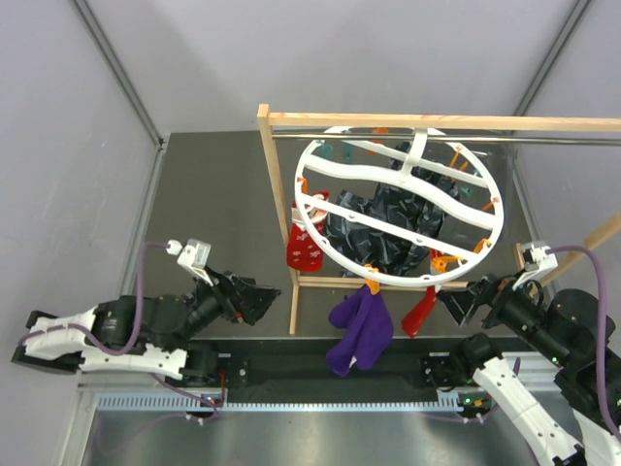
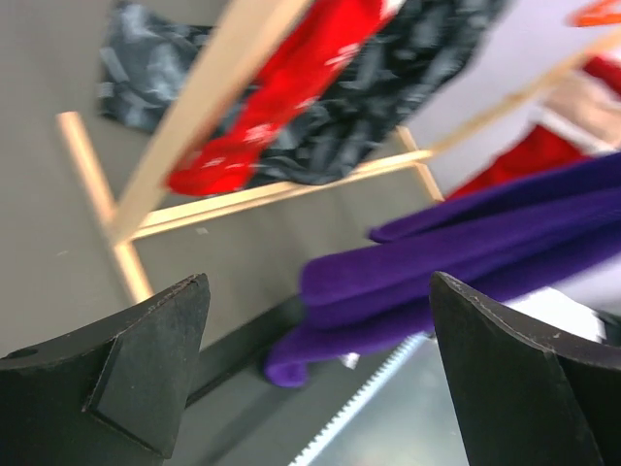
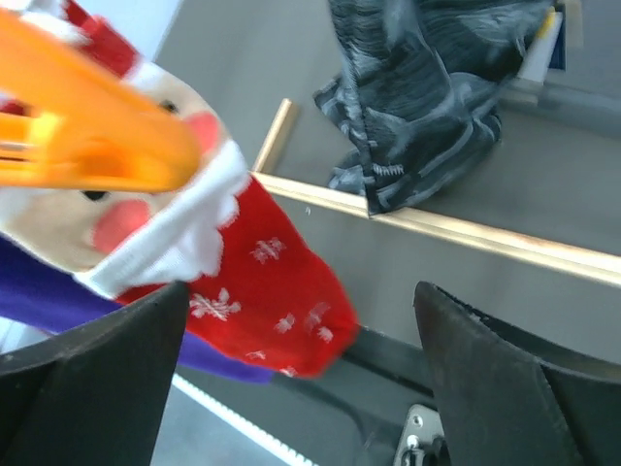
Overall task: Clip the socks to the hanger
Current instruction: Clamp the sock onto the hanger, then reset both arms
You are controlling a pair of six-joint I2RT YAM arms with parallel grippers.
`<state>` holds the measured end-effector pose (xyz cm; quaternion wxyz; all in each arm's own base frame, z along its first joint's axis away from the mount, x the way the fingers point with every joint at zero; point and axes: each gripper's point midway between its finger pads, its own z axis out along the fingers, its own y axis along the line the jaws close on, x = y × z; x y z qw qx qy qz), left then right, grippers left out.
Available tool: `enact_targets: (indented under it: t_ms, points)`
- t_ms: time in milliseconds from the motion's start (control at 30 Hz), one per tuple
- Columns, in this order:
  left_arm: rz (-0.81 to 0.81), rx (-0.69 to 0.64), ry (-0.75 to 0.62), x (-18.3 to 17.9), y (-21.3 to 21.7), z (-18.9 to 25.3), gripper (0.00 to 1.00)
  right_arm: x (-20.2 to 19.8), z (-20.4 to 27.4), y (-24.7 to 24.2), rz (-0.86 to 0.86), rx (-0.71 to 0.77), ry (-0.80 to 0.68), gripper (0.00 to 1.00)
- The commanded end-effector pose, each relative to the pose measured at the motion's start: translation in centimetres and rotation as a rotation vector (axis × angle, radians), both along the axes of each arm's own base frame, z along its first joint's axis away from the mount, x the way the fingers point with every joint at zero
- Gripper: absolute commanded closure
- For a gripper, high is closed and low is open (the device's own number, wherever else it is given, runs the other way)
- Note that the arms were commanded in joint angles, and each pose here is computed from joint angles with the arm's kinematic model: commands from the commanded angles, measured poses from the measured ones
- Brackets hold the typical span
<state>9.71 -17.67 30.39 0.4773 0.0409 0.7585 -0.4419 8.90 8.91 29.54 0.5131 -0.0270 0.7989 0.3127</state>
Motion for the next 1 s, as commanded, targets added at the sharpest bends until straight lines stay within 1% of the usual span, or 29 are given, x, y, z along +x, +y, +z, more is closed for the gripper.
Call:
enact_targets:
  t_ms: [0, 100, 133, 200, 233, 267, 300, 367, 467, 500, 633, 667, 700, 733, 767, 867, 900, 933, 967]
  points:
    - [0.169, 0.03, 0.023, 2.0, 1.3, -1.9, 0.01, 0.5, -0.9, -1.2, -0.072, -0.036, 0.034, 0.0]
    - [0.185, -0.028, 0.028, 2.2, 1.5, -1.8, 0.01, 0.1, -1.2, -1.8, -0.102, -0.038, 0.066, 0.0]
    - [0.187, -0.026, 0.027, 2.3, 1.5, -2.6, 0.01, -0.4, -1.5, -2.2, -0.117, -0.044, 0.083, 0.0]
    - [0.182, -0.07, 0.036, 2.2, 1.8, -2.8, 0.01, -1.2, -1.9, -2.8, -0.138, -0.042, 0.106, 0.0]
    - [0.178, -0.069, 0.041, 2.1, 1.6, -3.6, 0.01, -1.7, -2.6, -4.6, -0.215, -0.072, 0.121, 0.0]
    - [0.174, -0.093, 0.05, 2.0, 1.8, -3.7, 0.01, -2.0, -2.9, -5.5, -0.268, -0.07, 0.135, 0.0]
    - [0.174, -0.087, 0.059, 2.0, 1.8, -4.7, 0.01, -2.2, -3.0, -7.2, -0.354, -0.079, 0.119, 0.0]
    - [0.168, -0.1, 0.076, 1.8, 1.8, -5.4, 0.01, -3.0, -4.2, -8.6, -0.417, -0.093, 0.145, 0.0]
    - [0.168, -0.097, 0.096, 1.7, 1.6, -6.6, 0.01, -3.5, -5.5, -9.7, -0.492, -0.048, 0.152, 0.0]
    - [0.166, -0.1, 0.104, 1.6, 1.5, -6.8, 0.01, -3.5, -5.8, -9.7, -0.503, -0.027, 0.156, 0.0]
    - [0.163, -0.08, 0.122, 1.4, 1.1, -8.1, 0.01, -2.4, -9.3, -9.4, -0.536, -0.053, 0.229, 0.0]
    - [0.165, -0.074, 0.127, 1.4, 1.1, -8.5, 0.01, -2.1, -9.2, -9.6, -0.547, -0.057, 0.217, 0.11]
    - [0.166, -0.078, 0.143, 1.3, 1.1, -8.7, 0.01, -1.9, -9.2, -9.5, -0.544, -0.061, 0.205, 0.14]
    - [0.168, -0.068, 0.15, 1.3, 1.0, -9.4, 0.01, -1.3, -8.5, -9.2, -0.542, -0.036, 0.176, 0.14]
    - [0.169, -0.067, 0.159, 1.2, 1.0, -9.6, 0.01, -1.0, -8.2, -9.0, -0.532, -0.026, 0.162, 0.01]
    - [0.169, -0.068, 0.194, 1.0, 1.0, -10.5, 0.01, 0.2, -7.3, -7.8, -0.504, 0.003, 0.145, 0.0]
    - [0.168, -0.065, 0.198, 0.9, 1.1, -10.5, 0.01, 0.5, -7.5, -7.3, -0.489, 0.002, 0.162, 0.0]
    - [0.163, -0.058, 0.203, 0.8, 1.1, -10.7, 0.01, 1.0, -8.3, -6.5, -0.465, -0.02, 0.21, 0.0]
    - [0.161, -0.062, 0.208, 0.8, 1.1, -10.7, 0.01, 1.4, -8.2, -5.8, -0.444, -0.014, 0.219, 0.0]
